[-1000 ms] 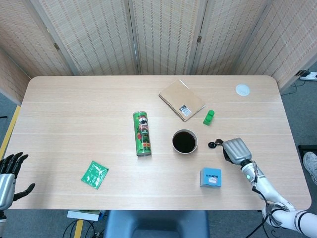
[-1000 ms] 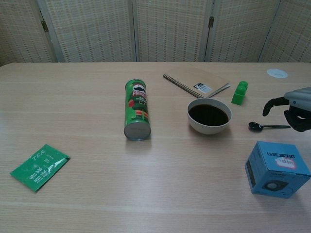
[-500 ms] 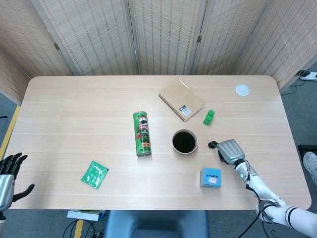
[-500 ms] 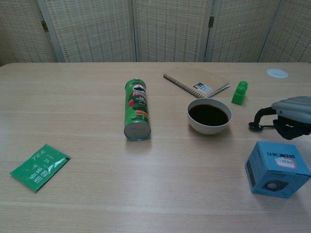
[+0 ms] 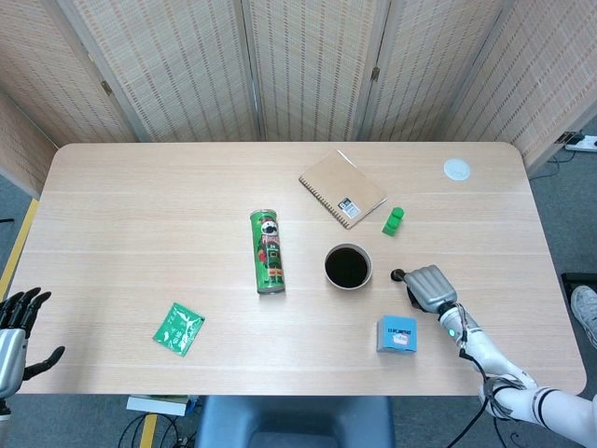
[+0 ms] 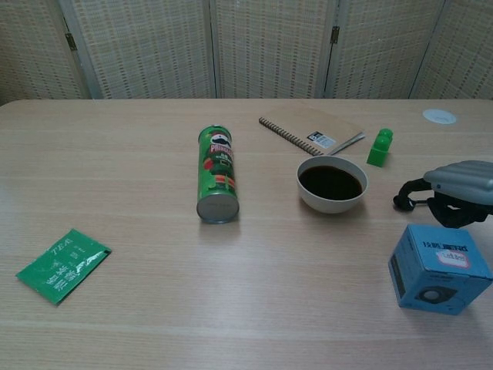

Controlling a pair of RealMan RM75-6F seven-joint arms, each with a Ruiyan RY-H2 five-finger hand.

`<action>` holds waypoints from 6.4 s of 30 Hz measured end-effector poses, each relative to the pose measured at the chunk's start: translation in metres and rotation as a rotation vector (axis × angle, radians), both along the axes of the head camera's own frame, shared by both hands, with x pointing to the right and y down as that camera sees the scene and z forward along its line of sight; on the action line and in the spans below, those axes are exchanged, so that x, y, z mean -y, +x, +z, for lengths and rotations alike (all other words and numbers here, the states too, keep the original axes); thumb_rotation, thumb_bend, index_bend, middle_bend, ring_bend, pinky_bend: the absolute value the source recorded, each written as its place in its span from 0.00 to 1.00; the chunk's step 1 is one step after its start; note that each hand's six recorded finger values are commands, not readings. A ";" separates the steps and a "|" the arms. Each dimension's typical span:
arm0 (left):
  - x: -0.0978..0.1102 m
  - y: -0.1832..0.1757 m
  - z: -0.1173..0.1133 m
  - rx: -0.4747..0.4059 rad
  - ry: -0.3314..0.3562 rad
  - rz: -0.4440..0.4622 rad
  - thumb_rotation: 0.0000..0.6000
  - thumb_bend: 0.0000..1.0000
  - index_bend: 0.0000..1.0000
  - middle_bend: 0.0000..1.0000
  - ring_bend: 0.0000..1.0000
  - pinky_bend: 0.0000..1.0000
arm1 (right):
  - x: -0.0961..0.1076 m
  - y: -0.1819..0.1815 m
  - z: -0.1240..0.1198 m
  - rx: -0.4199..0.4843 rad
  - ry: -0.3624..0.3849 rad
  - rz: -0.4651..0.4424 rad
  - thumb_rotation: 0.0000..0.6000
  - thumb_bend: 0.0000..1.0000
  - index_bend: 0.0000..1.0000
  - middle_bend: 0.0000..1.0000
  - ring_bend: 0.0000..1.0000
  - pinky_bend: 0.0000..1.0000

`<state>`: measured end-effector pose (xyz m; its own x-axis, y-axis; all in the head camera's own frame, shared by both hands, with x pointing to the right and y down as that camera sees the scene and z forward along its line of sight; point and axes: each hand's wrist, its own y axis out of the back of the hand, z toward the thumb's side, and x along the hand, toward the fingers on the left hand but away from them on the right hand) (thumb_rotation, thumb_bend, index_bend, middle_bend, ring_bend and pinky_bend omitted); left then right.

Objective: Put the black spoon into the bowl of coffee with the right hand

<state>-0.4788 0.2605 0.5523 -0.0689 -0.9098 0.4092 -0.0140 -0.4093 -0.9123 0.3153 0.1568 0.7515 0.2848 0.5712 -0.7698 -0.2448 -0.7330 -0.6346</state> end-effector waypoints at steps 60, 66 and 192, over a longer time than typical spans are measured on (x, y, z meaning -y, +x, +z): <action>-0.009 -0.004 -0.007 0.020 -0.002 -0.008 1.00 0.23 0.17 0.14 0.12 0.17 | -0.011 0.038 -0.014 -0.085 -0.015 -0.099 1.00 0.98 0.27 0.95 1.00 1.00; -0.009 -0.003 -0.007 0.022 -0.002 -0.008 1.00 0.23 0.17 0.14 0.12 0.17 | -0.003 0.049 -0.012 -0.119 0.003 -0.094 1.00 0.98 0.27 0.95 1.00 1.00; -0.021 -0.018 0.002 -0.003 -0.022 -0.035 1.00 0.23 0.17 0.14 0.12 0.17 | 0.013 -0.051 0.020 -0.179 0.240 -0.236 1.00 0.25 0.53 1.00 1.00 1.00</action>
